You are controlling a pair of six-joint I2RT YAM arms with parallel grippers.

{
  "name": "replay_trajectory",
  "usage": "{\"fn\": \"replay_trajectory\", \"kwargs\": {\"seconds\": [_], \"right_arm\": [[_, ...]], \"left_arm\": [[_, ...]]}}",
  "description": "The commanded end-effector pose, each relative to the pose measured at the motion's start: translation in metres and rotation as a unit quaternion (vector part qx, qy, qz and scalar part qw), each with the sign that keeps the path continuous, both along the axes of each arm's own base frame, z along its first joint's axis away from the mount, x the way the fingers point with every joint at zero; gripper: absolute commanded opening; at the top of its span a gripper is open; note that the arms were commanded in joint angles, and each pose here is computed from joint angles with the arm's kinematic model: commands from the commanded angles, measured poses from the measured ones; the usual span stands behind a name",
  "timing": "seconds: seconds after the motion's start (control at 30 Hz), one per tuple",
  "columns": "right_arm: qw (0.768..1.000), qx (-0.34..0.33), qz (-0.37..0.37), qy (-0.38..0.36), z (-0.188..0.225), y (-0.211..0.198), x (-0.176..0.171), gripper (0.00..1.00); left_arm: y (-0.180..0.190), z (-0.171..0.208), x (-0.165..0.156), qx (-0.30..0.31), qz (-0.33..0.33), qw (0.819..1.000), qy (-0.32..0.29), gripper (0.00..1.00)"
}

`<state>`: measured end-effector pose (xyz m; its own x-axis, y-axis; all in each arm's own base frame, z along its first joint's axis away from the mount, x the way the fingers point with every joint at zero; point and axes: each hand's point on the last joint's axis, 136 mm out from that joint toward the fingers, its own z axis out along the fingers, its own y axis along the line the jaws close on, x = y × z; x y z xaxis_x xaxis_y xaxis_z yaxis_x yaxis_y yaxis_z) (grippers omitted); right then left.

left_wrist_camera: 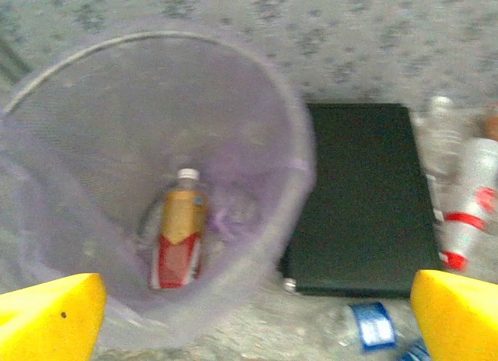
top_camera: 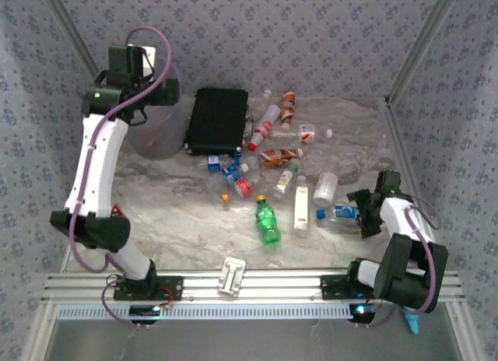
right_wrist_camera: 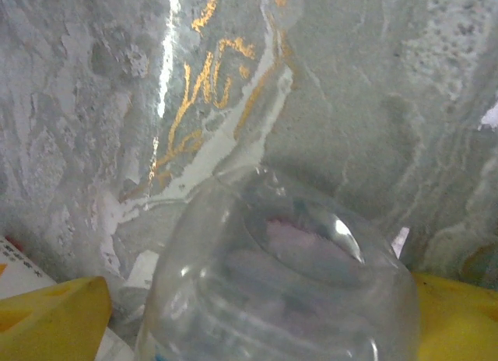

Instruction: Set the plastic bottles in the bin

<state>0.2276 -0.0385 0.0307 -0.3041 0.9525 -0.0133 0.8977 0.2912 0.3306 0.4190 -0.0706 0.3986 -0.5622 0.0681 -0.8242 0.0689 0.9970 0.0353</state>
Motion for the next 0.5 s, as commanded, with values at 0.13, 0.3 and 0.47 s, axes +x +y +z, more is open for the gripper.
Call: {"fn": "replay_trajectory", "kwargs": {"seconds": [0.13, 0.3, 0.47], "right_arm": [[1.000, 0.005, -0.013, -0.003, -0.006, -0.003, 0.009, 0.88], [1.000, 0.002, -0.014, -0.009, -0.004, -0.005, 0.012, 0.80], [1.000, 0.003, -0.001, -0.022, 0.007, -0.005, 0.021, 0.69]], "left_arm": [[-0.103, -0.029, -0.052, -0.151, -0.170, 0.973, 0.027, 1.00], [-0.152, -0.076, -0.077, -0.215, -0.215, 0.950, 0.070, 1.00], [-0.174, -0.106, -0.087, -0.230, -0.221, 0.944, 0.090, 1.00]]}}
